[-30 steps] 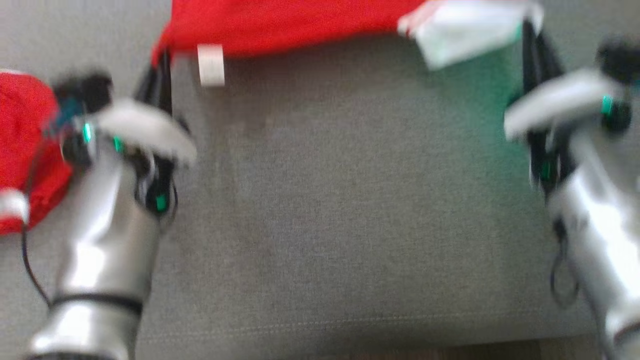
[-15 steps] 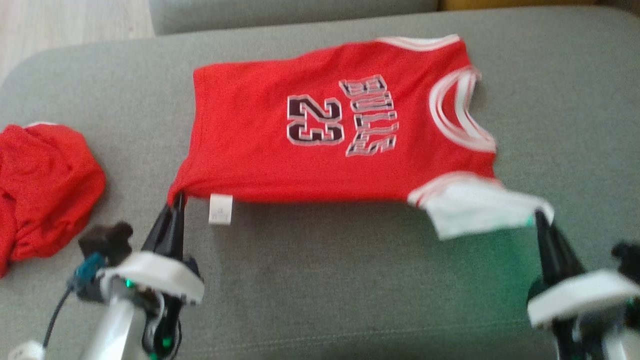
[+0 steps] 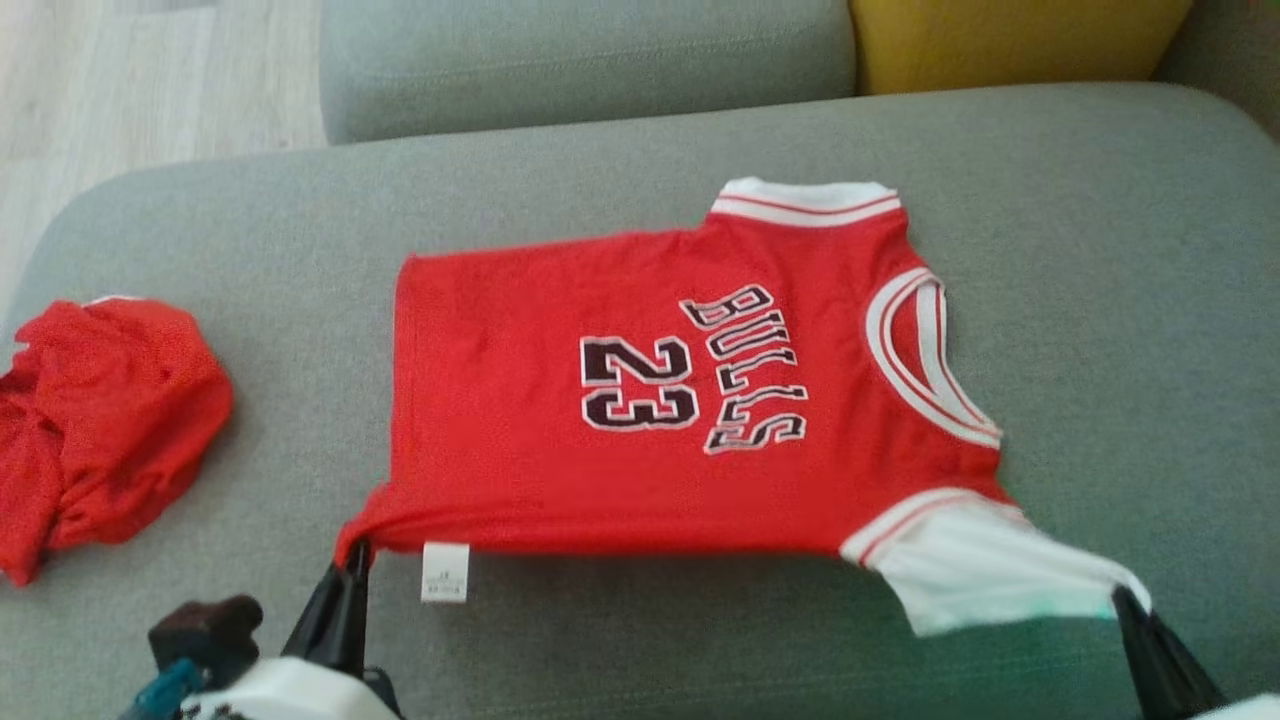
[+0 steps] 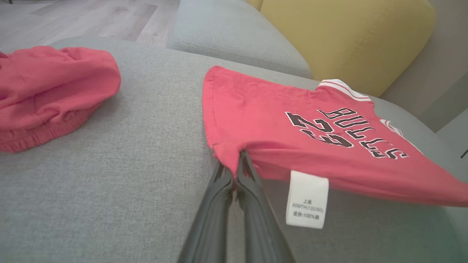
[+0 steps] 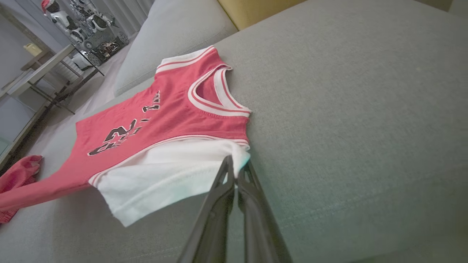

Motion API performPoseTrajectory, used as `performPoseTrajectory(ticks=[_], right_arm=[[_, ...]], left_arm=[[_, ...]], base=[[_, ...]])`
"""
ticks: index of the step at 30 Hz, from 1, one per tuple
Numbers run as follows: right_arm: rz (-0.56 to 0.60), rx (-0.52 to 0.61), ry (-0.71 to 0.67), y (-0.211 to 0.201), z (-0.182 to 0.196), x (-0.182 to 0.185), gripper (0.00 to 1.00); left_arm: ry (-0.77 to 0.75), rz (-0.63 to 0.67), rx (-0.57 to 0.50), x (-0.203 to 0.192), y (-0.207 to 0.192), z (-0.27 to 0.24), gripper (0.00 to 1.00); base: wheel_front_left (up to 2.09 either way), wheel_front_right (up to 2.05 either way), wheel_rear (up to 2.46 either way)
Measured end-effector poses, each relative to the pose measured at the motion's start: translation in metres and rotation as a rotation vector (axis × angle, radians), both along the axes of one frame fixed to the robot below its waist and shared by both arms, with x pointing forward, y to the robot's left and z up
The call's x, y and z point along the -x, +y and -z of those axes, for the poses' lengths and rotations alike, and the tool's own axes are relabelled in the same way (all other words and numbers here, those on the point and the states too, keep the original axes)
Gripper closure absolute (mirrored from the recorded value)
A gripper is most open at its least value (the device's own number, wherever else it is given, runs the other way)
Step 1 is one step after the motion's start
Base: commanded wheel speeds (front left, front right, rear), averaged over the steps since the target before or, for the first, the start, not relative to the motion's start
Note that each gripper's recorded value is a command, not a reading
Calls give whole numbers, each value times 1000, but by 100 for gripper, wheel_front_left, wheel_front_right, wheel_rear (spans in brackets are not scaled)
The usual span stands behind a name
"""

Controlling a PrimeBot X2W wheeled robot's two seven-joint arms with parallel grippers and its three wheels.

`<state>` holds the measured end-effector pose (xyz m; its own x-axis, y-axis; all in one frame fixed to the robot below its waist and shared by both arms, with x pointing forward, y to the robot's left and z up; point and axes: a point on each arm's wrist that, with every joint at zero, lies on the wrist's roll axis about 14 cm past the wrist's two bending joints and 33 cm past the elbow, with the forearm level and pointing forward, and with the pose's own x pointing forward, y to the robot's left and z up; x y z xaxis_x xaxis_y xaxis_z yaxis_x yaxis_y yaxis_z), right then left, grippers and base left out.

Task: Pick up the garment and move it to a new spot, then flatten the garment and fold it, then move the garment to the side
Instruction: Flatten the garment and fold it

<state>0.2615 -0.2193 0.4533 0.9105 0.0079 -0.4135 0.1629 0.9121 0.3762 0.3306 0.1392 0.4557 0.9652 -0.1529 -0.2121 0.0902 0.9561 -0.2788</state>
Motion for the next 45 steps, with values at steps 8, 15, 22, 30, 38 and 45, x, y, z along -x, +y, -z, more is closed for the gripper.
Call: performPoseTrajectory(ticks=[8,15,22,30,38,45], right_arm=[[23,-12,28,-5,6,12,100],[-2,7,83,-2,19,6,100],[-86,43,80,14,15,-45,100],[-136,89,92,10,20,-102,100],[-212,86,121,26,35,-141,100],[-219,81,77,31,36,-163,4]], left_arm=[[15,-12,-7,11,4,-9,100],[93,27,-20,15,-1,2,100],[220,104,-9,3,-9,22,100],[252,145,12,-31,-11,28,100],[351,146,56,-49,-6,52,100],[378,145,80,-58,-9,62,3]], base=[[0,0,0],[0,0,0],[0,0,0],[0,0,0],[0,0,0],[0,0,0]])
